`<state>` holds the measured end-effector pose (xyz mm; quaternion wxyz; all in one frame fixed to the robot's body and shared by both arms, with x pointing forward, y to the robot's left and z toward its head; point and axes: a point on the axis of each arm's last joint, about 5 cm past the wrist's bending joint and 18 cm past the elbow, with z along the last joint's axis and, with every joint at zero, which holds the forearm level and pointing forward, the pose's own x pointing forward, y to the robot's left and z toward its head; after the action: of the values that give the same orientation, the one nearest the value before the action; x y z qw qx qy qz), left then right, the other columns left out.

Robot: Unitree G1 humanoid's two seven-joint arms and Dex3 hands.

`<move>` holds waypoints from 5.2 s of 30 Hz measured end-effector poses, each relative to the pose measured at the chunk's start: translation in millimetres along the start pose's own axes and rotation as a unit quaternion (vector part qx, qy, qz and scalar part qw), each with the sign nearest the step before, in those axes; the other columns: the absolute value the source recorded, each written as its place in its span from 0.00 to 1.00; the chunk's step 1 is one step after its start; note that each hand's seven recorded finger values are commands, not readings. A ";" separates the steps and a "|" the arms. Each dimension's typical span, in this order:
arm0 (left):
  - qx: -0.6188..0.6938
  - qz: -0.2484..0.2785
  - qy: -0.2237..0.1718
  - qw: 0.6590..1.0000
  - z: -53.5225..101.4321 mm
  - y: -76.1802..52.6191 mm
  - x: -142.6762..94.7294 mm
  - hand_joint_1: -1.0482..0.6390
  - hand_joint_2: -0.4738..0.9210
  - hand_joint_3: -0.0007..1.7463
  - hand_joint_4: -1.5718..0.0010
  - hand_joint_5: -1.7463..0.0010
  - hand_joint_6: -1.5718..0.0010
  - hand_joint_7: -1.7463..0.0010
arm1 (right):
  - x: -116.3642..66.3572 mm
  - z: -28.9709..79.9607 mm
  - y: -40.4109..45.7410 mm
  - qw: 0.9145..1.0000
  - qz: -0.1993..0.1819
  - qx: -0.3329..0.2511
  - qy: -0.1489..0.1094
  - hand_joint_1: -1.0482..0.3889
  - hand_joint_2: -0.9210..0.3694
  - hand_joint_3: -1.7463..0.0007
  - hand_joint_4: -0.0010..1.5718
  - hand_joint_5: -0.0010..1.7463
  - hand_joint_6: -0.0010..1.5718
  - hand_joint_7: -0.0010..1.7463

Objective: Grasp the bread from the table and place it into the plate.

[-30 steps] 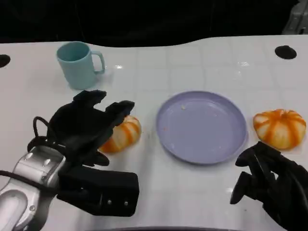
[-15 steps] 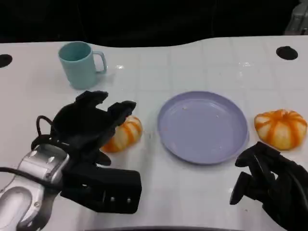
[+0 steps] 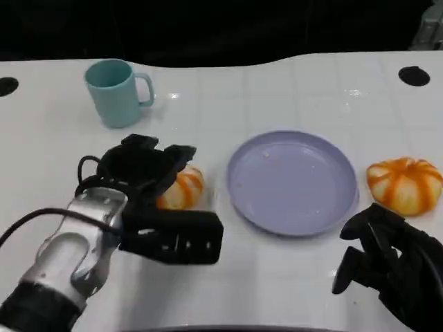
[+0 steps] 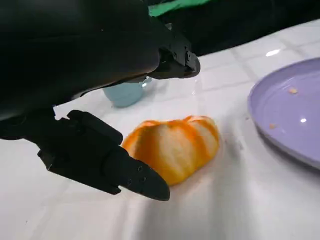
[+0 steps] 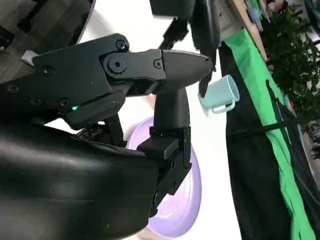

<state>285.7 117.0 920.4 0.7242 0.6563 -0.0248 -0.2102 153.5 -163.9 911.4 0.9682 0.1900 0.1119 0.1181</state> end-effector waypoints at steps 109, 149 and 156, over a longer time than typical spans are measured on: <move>-0.090 0.100 -0.186 0.973 113.9 10.3 56.8 0.48 0.93 0.11 0.48 0.01 0.43 0.59 | -3.9 -1.8 2.7 1.000 0.009 -0.006 0.005 0.42 0.00 0.77 0.40 1.00 0.30 0.93; -0.339 -0.068 -0.254 0.903 60.3 45.3 51.4 0.16 1.00 0.30 0.76 0.86 0.76 0.92 | -3.2 -1.4 2.3 1.000 0.008 -0.005 0.003 0.43 0.00 0.78 0.40 1.00 0.30 0.93; -0.573 -0.018 -0.234 0.785 37.3 25.3 31.1 0.25 1.00 0.27 0.61 0.40 0.47 0.81 | -2.6 -1.2 2.9 1.000 0.006 -0.004 0.003 0.43 0.00 0.78 0.40 1.00 0.30 0.93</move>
<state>309.2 72.7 942.5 0.9352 0.0512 -0.0564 -0.3460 150.1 -161.6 911.8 0.9680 0.1864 0.1130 0.1244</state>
